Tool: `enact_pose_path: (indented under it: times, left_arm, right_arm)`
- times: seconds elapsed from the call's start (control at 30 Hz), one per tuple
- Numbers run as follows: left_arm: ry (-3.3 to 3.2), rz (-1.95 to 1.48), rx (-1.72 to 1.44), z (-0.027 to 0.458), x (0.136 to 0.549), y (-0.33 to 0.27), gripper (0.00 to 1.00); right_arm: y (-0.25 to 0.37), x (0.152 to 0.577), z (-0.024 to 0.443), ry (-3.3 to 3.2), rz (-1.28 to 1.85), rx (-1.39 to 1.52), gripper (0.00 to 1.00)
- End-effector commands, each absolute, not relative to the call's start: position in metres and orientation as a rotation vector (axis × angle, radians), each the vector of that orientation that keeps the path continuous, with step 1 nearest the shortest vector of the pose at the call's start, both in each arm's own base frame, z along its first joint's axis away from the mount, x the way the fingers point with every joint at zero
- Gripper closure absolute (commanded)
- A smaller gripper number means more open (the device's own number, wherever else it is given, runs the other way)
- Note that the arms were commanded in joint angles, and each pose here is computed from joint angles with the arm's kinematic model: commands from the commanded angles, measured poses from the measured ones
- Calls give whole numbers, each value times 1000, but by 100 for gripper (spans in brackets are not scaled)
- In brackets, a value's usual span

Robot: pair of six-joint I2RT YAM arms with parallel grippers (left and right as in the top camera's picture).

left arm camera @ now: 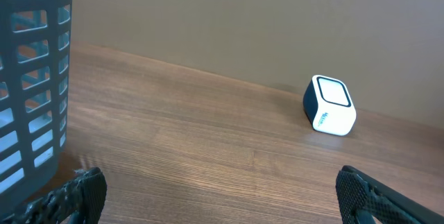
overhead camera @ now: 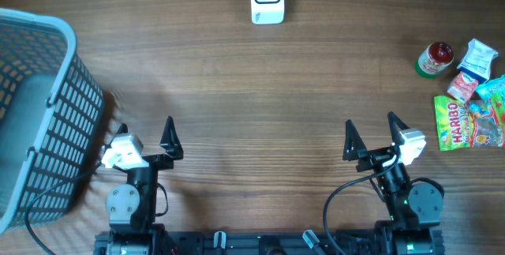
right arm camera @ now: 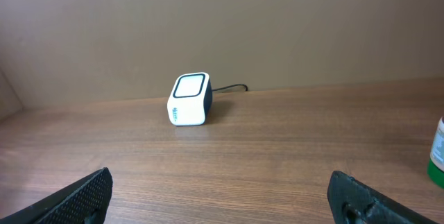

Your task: Scan the item barcode

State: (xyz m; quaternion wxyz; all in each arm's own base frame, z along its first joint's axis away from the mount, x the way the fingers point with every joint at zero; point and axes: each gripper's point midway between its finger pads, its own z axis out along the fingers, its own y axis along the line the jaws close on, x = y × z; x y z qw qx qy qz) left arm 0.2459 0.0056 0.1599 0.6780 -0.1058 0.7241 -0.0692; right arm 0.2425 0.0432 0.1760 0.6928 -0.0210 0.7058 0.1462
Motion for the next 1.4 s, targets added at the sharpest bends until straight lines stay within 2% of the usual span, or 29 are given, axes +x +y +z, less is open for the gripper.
enact_pose_path:
  times: [0.0, 0.53, 1.17, 1.37]
  left_arm:
    - [1631, -146, -212, 157, 246, 4, 0]
    - [1646, -117, -90, 156, 246, -5, 0]
    - [1642, -117, -90, 157, 246, -5, 0]
    - [1642, -117, -90, 157, 246, -5, 0]
  right_arm:
    - [42, 242, 178, 1565, 325, -39, 1]
    - [42, 242, 178, 1565, 325, -39, 0]
    - [42, 242, 178, 1565, 324, -39, 0]
    - [36, 244, 176, 1571, 229, -79, 0]
